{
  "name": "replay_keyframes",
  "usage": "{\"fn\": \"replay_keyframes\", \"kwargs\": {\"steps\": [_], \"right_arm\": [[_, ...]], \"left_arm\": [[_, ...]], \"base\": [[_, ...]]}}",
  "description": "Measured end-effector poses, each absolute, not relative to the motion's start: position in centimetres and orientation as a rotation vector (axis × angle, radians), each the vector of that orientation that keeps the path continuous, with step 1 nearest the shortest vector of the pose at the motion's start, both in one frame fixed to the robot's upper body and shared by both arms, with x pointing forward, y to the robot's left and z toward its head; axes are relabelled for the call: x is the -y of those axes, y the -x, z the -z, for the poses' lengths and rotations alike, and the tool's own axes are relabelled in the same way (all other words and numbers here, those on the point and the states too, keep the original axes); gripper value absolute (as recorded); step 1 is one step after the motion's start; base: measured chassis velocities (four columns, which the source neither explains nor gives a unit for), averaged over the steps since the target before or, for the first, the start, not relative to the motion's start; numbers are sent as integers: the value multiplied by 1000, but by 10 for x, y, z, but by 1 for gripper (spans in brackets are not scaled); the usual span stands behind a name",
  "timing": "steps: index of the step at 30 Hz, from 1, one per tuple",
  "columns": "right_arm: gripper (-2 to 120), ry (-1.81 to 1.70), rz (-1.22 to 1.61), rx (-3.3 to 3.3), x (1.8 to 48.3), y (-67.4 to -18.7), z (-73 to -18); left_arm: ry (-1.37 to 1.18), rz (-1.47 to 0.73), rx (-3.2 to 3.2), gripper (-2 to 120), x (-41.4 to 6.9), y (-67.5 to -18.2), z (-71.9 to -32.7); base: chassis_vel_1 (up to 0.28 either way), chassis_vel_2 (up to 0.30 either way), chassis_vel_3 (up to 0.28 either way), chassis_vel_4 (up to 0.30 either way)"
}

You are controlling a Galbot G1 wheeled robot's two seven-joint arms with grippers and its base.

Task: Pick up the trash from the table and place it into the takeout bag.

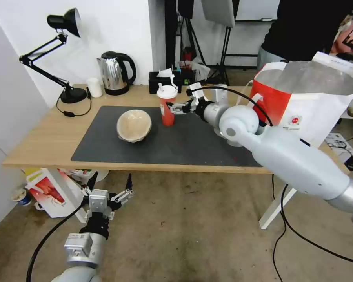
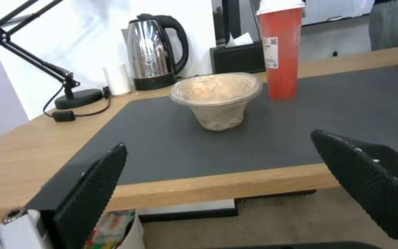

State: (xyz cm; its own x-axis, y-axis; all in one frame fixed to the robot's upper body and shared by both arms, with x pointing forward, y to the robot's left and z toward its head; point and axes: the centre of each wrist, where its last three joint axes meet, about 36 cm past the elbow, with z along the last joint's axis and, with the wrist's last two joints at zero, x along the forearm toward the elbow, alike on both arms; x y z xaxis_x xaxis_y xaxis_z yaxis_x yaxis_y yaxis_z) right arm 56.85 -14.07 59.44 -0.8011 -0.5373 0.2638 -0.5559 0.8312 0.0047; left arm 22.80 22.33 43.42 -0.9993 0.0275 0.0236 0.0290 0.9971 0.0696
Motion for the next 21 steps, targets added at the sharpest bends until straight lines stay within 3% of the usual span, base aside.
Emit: {"fn": "replay_keyframes", "kwargs": {"steps": [21], "right_arm": [[100, -788, -81, 2721, 103, -615, -565]], "left_arm": [[44, 109, 3117, 100, -223, -228, -434]], "base": [[0, 0, 0, 0]]}}
